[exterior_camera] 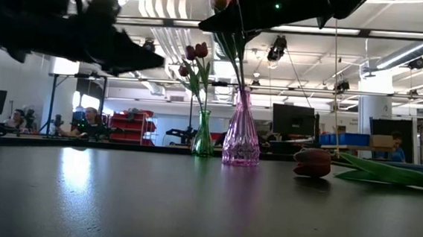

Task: Sort flowers into vase by color
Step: Put the red flower into the green vase

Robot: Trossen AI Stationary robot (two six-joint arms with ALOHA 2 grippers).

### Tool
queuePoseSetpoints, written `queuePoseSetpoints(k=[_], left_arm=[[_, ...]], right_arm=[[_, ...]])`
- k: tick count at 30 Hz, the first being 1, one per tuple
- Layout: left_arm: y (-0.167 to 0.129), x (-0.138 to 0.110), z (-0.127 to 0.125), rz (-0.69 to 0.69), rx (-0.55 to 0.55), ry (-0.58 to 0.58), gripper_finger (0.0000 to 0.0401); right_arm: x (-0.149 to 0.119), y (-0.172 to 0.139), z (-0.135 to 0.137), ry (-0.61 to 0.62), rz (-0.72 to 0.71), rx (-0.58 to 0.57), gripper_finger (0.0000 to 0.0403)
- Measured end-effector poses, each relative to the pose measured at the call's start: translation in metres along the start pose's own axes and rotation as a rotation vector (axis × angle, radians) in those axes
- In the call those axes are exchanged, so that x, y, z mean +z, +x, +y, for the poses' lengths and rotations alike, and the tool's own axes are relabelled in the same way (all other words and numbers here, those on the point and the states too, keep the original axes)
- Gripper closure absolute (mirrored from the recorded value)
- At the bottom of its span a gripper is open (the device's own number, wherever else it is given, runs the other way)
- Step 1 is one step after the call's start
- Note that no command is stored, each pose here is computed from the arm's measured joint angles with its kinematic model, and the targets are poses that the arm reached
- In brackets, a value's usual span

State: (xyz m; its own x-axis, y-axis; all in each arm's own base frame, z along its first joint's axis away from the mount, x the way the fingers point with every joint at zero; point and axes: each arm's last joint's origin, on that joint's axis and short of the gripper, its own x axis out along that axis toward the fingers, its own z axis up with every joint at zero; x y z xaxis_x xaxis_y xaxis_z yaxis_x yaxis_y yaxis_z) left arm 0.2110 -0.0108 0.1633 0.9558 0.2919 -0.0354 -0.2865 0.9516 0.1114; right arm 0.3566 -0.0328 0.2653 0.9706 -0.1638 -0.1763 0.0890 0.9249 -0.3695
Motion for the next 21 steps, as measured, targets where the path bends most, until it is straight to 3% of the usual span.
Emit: queuePoseSetpoints(k=[7, 12, 16, 21], left_arm=[[0.055, -0.009, -0.009, -0.043, -0.015, 0.056, 0.0359], [0.074, -0.024, 0.005, -0.091, 0.004, -0.035, 0.0394], [0.09, -0.036, 0.013, -0.061, 0.035, -0.077, 0.0356], [0.112, -0.044, 0.011, -0.041, 0.045, -0.075, 0.0274]], right_arm=[[0.0, 0.0, 0.0, -0.008, -0.002, 0.0, 0.0267], [0.0, 0.0, 0.0, -0.013, -0.003, 0.0, 0.0259], [0.0, 0.0, 0.0, -0.014, -0.003, 0.0, 0.0262], [0.0, 0.0, 0.0, -0.014, -0.003, 0.0, 0.0263]])
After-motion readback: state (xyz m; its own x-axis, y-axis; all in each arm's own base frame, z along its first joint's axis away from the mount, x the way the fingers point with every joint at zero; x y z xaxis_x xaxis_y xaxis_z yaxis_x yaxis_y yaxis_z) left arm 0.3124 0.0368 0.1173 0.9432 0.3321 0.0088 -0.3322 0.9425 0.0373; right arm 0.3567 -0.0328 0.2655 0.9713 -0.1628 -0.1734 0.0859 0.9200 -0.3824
